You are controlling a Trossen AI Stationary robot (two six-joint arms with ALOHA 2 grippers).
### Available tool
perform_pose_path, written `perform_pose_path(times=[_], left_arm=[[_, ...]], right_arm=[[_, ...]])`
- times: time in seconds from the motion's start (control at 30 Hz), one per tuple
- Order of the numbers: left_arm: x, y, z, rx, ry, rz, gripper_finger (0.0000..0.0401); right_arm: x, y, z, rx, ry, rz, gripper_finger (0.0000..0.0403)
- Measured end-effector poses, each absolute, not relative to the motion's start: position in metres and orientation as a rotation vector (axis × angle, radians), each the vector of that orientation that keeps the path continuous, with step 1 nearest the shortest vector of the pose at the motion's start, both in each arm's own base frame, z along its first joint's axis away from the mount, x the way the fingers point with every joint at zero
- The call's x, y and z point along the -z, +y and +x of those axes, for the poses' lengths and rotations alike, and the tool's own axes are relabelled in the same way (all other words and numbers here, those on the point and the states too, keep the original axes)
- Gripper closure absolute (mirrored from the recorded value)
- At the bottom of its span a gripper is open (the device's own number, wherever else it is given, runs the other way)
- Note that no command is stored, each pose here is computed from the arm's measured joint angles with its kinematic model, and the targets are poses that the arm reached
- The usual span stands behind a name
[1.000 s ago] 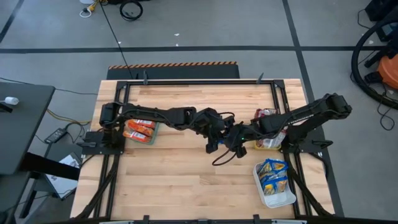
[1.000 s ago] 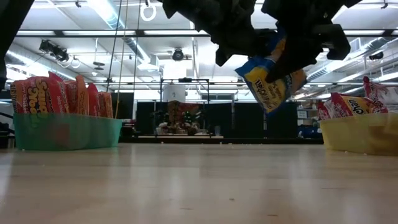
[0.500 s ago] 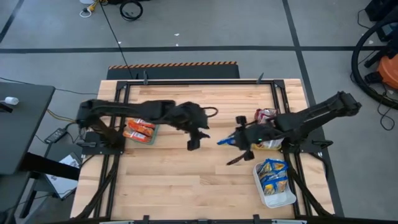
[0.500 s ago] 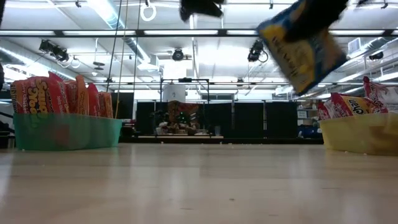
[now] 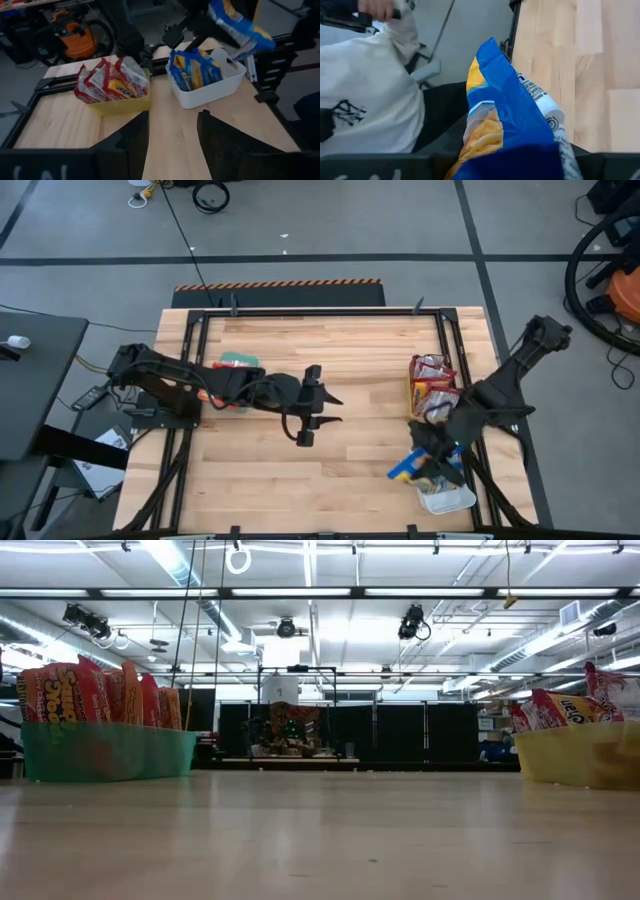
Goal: Sort Maruchan noodles
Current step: Put the blue noodle pack into the white bin
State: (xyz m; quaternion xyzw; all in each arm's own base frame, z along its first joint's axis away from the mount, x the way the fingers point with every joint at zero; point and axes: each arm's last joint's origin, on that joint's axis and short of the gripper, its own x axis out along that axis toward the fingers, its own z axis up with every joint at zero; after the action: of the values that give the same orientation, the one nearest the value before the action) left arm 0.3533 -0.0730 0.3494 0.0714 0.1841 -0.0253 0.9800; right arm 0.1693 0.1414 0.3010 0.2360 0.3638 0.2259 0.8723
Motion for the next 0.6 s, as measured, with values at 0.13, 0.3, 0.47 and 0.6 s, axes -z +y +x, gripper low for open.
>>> perform_pose_path(times=[0.13, 0.3, 0.47, 0.6], left_arm=[[-0.354, -0.076, 0.355, 0.058, 0.316, 0.137, 0.0229], [-0.357, -0.077, 0.355, 0.056, 0.282, 0.122, 0.0229], [-0.357, -0.077, 0.355, 0.053, 0.281, 0.091, 0.0229], [-0.358, -0.078, 0.355, 0.054, 0.281, 0.084, 0.0229]], right_arm=[[-0.294, 0.164, 0.154, -0.430, 0.778, 0.457, 0.0272], [-0.278, 0.191, 0.136, -0.360, 0.790, 0.386, 0.0272], [-0.263, 0.210, 0.114, -0.275, 0.795, 0.332, 0.0272], [-0.251, 0.221, 0.097, -0.175, 0.743, 0.289, 0.0272]])
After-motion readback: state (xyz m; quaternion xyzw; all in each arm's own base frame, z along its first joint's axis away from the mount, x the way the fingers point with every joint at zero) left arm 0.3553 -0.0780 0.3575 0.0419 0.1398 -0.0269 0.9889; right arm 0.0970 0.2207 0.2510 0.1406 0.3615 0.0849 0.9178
